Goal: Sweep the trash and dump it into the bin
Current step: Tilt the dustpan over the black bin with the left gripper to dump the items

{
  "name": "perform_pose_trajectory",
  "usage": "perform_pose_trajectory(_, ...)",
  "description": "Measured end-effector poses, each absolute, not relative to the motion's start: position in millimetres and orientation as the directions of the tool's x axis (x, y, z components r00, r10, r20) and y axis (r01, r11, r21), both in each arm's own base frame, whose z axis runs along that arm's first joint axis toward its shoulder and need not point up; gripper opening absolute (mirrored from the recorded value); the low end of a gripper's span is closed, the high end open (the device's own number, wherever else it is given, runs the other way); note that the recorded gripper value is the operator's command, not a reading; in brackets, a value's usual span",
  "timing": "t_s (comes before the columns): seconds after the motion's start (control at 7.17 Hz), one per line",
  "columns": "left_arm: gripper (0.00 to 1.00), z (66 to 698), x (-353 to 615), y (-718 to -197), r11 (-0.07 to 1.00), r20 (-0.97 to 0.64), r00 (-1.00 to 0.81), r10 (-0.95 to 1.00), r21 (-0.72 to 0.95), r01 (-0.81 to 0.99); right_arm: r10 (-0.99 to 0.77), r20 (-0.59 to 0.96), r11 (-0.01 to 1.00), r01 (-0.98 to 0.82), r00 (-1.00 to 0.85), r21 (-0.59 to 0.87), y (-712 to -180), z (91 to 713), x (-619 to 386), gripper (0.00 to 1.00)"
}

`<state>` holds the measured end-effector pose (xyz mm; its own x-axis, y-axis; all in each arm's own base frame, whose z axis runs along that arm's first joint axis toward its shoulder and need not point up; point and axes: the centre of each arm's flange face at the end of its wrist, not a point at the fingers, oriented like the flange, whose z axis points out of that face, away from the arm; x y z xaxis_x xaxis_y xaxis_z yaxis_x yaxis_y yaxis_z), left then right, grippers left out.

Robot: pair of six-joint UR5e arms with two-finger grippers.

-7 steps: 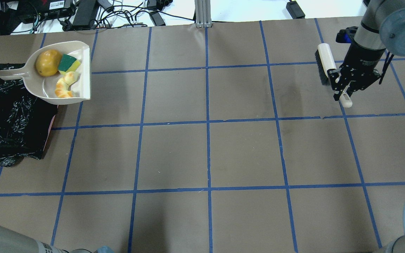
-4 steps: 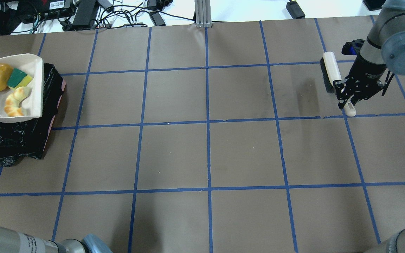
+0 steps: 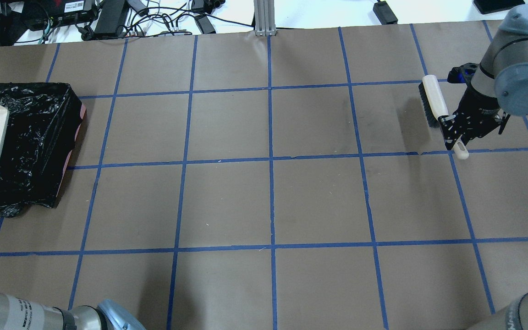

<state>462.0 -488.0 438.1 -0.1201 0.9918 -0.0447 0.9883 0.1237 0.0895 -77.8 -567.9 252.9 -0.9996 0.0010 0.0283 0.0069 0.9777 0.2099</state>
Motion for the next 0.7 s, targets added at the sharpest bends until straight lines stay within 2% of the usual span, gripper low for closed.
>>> perform_pose_trajectory(0.7, 0.22, 452.3, 448.5, -522.5, 0.029, -0.001, -0.029, 1.0, 0.253, 0.967, 0.003, 0.036, 0.98, 0.01, -0.999, 0.201, -573.8, 241.0, -80.5, 0.0)
